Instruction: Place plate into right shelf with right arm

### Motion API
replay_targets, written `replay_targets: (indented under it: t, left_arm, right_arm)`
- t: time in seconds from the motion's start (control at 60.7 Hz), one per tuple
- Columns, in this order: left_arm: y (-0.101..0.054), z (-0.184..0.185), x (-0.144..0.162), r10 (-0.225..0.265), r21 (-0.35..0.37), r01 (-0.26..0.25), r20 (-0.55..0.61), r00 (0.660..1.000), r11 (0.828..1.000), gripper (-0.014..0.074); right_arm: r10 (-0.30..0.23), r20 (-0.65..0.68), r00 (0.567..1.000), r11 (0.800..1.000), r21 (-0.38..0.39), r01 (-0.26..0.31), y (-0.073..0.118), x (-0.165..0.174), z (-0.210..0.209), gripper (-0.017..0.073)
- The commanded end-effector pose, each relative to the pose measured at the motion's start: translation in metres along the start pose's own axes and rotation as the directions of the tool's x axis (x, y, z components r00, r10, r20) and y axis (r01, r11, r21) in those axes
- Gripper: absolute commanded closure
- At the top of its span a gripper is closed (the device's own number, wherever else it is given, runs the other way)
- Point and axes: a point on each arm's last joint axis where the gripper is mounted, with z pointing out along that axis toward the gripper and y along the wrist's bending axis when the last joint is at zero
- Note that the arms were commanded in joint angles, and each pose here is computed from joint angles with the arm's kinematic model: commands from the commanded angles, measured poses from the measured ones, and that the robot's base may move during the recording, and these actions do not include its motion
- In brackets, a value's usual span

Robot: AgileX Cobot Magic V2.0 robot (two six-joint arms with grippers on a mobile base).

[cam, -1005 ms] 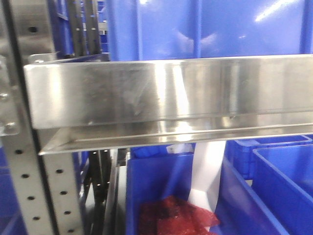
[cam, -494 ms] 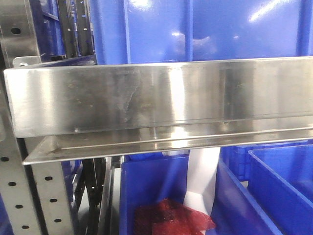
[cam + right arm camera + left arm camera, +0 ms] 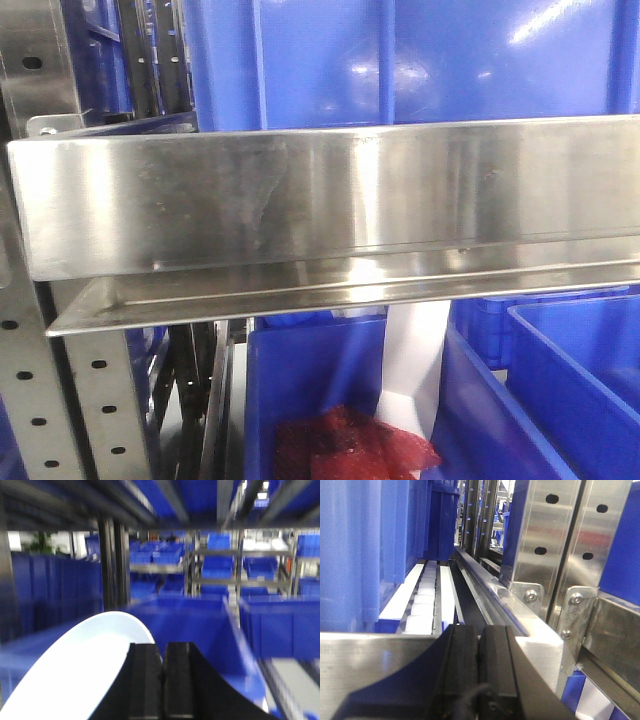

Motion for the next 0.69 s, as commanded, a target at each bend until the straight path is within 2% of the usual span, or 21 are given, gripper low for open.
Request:
replay_targets:
  t: [0.0, 0.165, 0.33, 0.544, 0.676]
  left_arm:
    - [0.000, -0.001, -0.006, -0.006, 0.007, 0.005, 0.091, 0.996, 1.000, 0.0640]
    - [0.000, -0.001, -0.006, -0.006, 0.007, 0.005, 0.091, 0.996, 1.000, 0.0640]
    - [0.000, -0.001, -0.006, -0.006, 0.007, 0.005, 0.091, 0.996, 1.000, 0.0640]
    - [0.000, -0.001, -0.006, -0.006, 0.007, 0.005, 0.091, 0.996, 1.000, 0.0640]
    - [0.000, -0.001, -0.006, -0.006, 0.007, 0.005, 0.091, 0.996, 1.000, 0.0640]
  right_arm:
    - [-0.014, 0.139, 0.990, 0.999, -0.028, 0.018, 0.006, -0.048, 0.019, 0.0505]
    - [-0.016, 0.153, 0.988, 0.999, -0.027, 0.020, 0.013, -0.092, 0.076, 0.0505]
    - [-0.040, 0.128, 0.991, 0.999, -0.008, 0.041, 0.017, -0.108, 0.137, 0.0505]
    - [-0.062, 0.020, 0.998, 0.995, 0.074, 0.061, 0.004, -0.092, 0.212, 0.0505]
    - [-0.067, -0.083, 0.994, 0.992, 0.105, 0.075, -0.007, -0.057, 0.252, 0.0505]
